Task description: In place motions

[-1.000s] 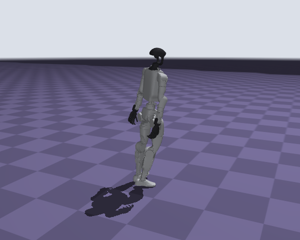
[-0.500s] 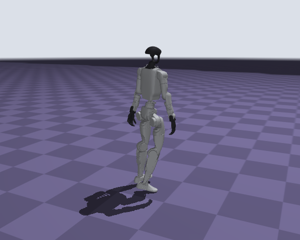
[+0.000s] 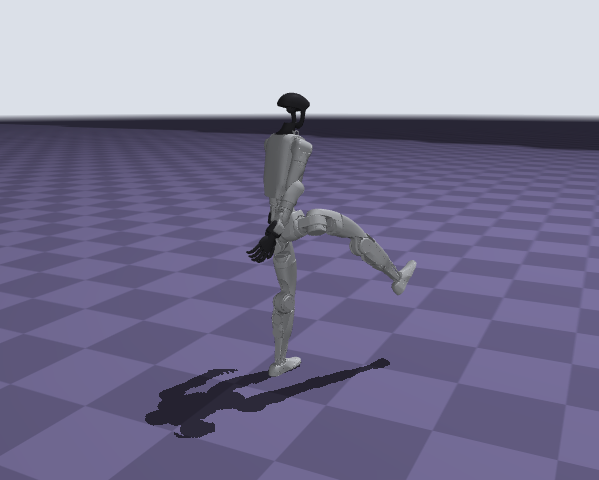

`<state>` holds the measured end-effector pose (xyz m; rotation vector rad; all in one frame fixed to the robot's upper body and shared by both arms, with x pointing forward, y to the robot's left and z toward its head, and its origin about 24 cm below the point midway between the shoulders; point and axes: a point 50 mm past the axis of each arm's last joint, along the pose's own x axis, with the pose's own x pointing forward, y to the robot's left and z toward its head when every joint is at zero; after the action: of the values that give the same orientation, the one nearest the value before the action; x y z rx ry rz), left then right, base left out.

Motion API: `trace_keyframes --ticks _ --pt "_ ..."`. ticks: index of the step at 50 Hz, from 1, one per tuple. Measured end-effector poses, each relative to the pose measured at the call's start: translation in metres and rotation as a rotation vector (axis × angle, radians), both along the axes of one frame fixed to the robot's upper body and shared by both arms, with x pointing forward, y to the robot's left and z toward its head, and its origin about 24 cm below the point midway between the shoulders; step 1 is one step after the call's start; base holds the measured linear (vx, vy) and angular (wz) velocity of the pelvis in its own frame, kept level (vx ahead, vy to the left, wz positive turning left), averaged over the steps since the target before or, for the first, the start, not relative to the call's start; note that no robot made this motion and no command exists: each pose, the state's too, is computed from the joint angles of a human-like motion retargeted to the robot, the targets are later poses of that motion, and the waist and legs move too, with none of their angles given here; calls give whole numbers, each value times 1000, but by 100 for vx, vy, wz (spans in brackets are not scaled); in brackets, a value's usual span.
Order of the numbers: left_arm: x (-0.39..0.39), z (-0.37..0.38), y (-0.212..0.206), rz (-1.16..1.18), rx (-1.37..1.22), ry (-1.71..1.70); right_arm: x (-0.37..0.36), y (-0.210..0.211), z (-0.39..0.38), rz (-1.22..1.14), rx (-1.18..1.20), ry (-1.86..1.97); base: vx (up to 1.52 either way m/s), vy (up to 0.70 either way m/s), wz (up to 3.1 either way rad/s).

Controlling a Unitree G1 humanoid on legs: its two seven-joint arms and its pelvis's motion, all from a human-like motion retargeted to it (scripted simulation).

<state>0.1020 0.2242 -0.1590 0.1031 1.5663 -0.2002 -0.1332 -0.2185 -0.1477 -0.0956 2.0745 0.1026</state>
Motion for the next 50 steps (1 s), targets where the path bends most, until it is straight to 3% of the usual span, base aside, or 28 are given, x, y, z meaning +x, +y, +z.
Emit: trace_keyframes --ticks 5,9,20,25,30,37,45,50 --pt "-10 -7 -21 21 -59 -29 5 8 -4 -151 -20 -68 2 -11 -8" --pt "-50 -15 -36 127 -117 92 48 -8 -14 -116 -23 -213 13 -15 -64" --pt "-206 7 -52 285 -161 675 199 -44 -12 303 -50 -667 18 -12 -85" --pt "-245 19 -60 358 -178 757 273 -28 8 553 30 -905 18 -17 -107" --pt "-226 9 -76 486 -238 661 324 3 30 779 117 -1066 4 -24 -104" --pt "-164 -12 -75 444 -206 410 297 -3 15 808 103 -965 2 -19 42" --pt "-115 -21 -52 250 -71 170 159 -53 -14 579 -46 -403 1 -4 72" --pt "-124 -20 -40 198 -28 201 92 -62 -6 267 -142 -199 -3 8 29"
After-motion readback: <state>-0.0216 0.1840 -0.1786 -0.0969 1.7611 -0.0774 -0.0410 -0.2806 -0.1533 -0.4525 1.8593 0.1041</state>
